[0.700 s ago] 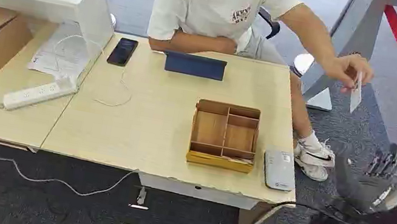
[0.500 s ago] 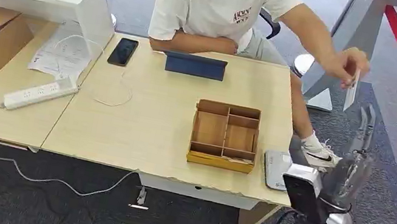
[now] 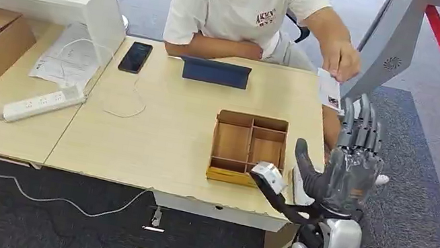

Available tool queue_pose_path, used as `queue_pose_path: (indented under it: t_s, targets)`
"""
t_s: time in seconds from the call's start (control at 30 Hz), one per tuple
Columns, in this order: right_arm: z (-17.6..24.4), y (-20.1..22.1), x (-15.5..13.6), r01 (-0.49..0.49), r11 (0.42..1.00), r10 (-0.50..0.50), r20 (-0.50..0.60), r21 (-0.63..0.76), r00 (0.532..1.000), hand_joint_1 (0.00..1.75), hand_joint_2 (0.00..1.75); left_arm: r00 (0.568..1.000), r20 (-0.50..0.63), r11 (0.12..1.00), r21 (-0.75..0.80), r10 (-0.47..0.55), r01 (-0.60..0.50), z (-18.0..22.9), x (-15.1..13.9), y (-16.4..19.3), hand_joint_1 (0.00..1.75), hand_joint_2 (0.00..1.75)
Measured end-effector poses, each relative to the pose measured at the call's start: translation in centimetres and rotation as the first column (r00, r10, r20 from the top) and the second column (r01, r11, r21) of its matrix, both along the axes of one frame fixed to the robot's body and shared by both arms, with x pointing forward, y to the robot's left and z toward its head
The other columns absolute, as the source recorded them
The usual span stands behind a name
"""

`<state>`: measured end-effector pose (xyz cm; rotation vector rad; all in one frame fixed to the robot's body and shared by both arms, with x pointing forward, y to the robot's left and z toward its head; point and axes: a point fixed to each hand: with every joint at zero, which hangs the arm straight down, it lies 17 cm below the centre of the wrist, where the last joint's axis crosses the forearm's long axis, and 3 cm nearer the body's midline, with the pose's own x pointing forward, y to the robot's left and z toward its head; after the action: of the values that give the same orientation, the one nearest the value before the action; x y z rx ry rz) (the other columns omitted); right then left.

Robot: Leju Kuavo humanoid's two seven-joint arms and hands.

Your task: Pass the card to the sensor for recognition and then transmit it.

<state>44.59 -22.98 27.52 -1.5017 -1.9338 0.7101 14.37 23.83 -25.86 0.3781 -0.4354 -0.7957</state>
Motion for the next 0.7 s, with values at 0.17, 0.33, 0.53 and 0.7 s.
queue_pose_path:
  t_s: [0.17, 0.33, 0.53, 0.7]
  targets:
    - [0.1, 0.9, 2.0, -0.009, 1.0, 0.008, -0.028, -0.021, 1.0, 0.0, 1.75, 1.0, -0.008, 1.0, -0.003, -0.018, 0.018, -0.1, 0.0, -0.1, 0.0, 0.0]
    - [-0.2, 1.5, 3.8, -0.023, 0.999, 0.021, -0.067, -0.03, 0.998, 0.0, 1.75, 1.0, -0.002, 1.0, -0.003, -0.023, 0.023, 0.0, 0.3, -0.1, 0.0, 0.0]
    - [-0.5, 2.0, 5.8, -0.035, 0.998, 0.03, -0.099, -0.057, 0.995, 0.0, 1.75, 1.0, 0.002, 1.0, -0.005, -0.028, 0.028, 0.1, 0.7, -0.2, 0.0, 0.0]
    - [-0.4, 2.4, 6.9, -0.04, 0.996, 0.031, -0.107, -0.082, 0.994, 0.0, 1.75, 1.0, 0.001, 1.0, -0.002, -0.027, 0.027, 0.1, 0.8, -0.1, 0.0, 0.0]
